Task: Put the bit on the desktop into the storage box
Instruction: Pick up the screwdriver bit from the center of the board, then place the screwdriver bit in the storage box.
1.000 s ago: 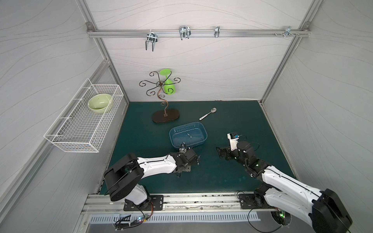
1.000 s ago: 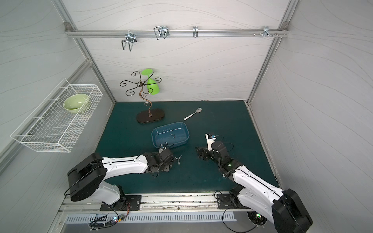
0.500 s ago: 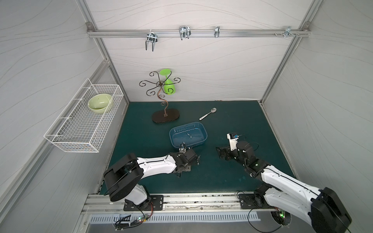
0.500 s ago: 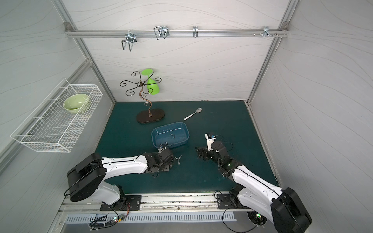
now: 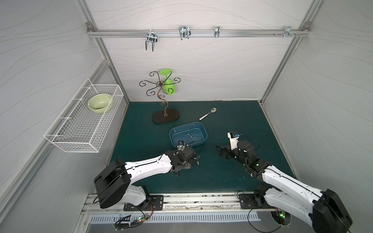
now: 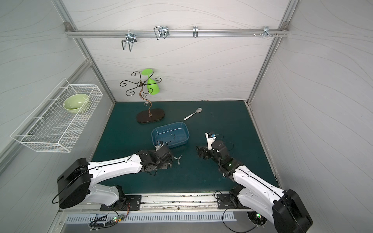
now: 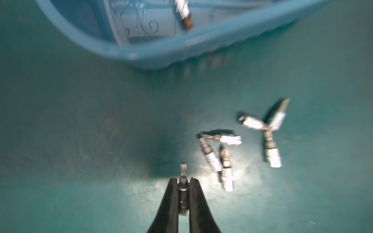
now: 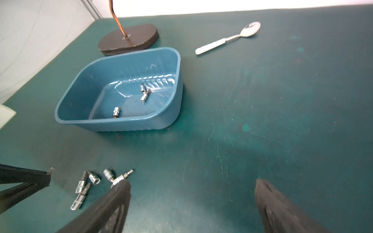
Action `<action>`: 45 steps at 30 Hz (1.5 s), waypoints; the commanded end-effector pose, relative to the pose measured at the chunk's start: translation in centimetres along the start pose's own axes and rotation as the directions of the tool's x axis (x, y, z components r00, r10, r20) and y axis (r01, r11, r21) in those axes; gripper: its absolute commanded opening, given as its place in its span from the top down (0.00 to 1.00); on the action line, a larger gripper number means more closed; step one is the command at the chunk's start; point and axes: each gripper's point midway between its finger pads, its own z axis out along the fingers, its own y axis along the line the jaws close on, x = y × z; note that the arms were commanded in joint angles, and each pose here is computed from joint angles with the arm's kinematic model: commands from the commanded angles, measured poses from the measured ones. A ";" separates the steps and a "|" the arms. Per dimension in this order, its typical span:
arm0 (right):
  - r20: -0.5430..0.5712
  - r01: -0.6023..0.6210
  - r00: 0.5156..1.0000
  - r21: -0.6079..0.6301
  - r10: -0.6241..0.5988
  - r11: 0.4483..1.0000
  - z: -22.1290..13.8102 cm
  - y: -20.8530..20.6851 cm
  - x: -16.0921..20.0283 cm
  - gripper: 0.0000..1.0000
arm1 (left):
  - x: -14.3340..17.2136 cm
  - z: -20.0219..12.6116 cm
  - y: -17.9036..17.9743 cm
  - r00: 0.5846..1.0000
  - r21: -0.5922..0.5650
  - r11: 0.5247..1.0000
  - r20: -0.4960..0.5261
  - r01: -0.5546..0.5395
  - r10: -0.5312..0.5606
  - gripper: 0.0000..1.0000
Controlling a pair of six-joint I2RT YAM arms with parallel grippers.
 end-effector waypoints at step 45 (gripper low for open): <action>0.078 -0.022 0.997 0.002 0.021 1.000 -7.0 -0.6 -1.2 0.01 | -18.1 3.6 -0.6 0.988 0.198 0.980 0.154 -0.013 -0.018 0.54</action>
